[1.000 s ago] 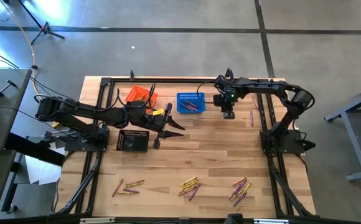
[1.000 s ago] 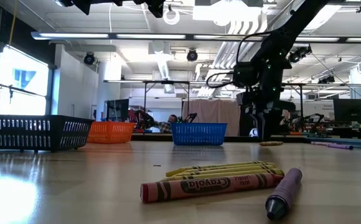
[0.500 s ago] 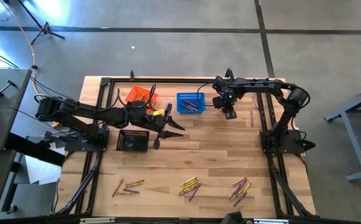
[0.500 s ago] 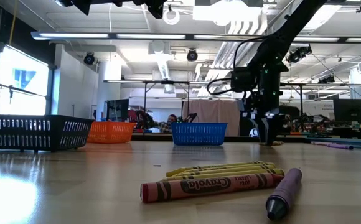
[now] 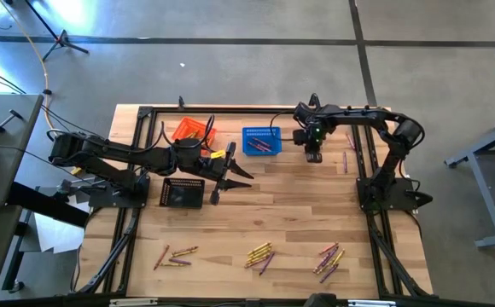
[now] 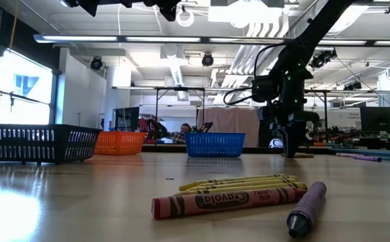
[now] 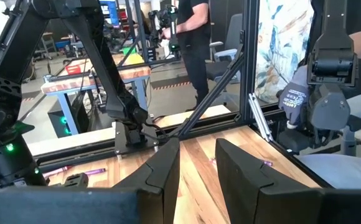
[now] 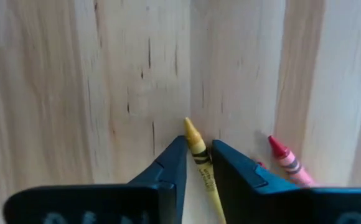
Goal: Sort crayons
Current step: Put the yellow crayon into the orange bin
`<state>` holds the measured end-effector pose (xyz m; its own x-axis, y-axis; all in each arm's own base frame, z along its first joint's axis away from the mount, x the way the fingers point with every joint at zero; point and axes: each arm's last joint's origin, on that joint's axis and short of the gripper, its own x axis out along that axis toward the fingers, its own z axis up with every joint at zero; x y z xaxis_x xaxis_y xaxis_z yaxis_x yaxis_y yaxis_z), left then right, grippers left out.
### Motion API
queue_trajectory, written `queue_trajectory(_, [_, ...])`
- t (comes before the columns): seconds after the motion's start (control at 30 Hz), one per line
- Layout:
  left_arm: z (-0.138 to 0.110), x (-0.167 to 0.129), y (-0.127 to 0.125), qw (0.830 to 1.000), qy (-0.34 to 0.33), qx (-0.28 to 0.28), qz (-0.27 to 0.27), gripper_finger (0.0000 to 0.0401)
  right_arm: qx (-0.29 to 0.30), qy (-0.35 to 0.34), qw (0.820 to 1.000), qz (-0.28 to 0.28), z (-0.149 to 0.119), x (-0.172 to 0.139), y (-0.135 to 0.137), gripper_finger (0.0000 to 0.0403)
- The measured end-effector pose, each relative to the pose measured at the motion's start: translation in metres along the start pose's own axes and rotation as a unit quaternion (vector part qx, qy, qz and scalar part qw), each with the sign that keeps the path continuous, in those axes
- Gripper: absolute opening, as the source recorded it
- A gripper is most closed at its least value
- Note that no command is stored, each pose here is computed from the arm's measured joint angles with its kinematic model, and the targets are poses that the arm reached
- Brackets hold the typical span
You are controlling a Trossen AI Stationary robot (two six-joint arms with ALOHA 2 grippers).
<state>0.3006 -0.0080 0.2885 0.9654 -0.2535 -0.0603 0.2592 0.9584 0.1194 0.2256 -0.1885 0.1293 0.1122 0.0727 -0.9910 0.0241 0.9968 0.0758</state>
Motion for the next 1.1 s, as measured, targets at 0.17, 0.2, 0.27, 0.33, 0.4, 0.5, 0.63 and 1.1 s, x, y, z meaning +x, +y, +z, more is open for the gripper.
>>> queue_trajectory(0.17, [0.0000,0.0000,0.0000,1.000,0.000,0.000,0.000,0.0092,0.074,-0.011,0.997,0.022,0.0003,0.0003,0.0016,0.0025])
queue_trajectory(0.2, [0.0000,0.0000,0.0000,1.000,0.000,0.000,0.000,0.0092,0.084,-0.009,0.996,0.025,0.0000,0.0003,0.0020,0.0021])
queue_trajectory(0.27, [0.0000,0.0000,0.0000,1.000,0.000,0.000,0.000,0.0092,0.092,-0.004,0.995,0.025,-0.0009,0.0002,0.0023,0.0018])
queue_trajectory(0.33, [0.0000,0.0000,-0.0001,1.000,0.000,0.000,0.000,0.0092,0.093,0.005,0.995,0.021,-0.0017,0.0001,0.0027,0.0022])
queue_trajectory(0.4, [0.0000,0.0000,-0.0001,1.000,0.000,-0.002,0.000,0.0092,0.094,0.012,0.995,0.019,-0.0024,0.0000,0.0032,0.0035])
queue_trajectory(0.5, [0.0000,0.0000,0.0000,1.000,0.000,-0.002,0.000,0.0092,0.103,0.020,0.994,0.021,-0.0035,-0.0002,0.0040,0.0064])
queue_trajectory(0.63, [0.0000,0.0000,0.0000,1.000,0.000,-0.002,0.000,0.0092,0.120,0.028,0.992,0.025,-0.0047,-0.0002,0.0054,0.0096])
queue_trajectory(1.1, [-0.0004,0.0004,-0.0018,1.000,0.003,-0.003,-0.003,0.0092,0.124,0.060,0.990,0.024,-0.0095,-0.0006,0.0078,0.0093])
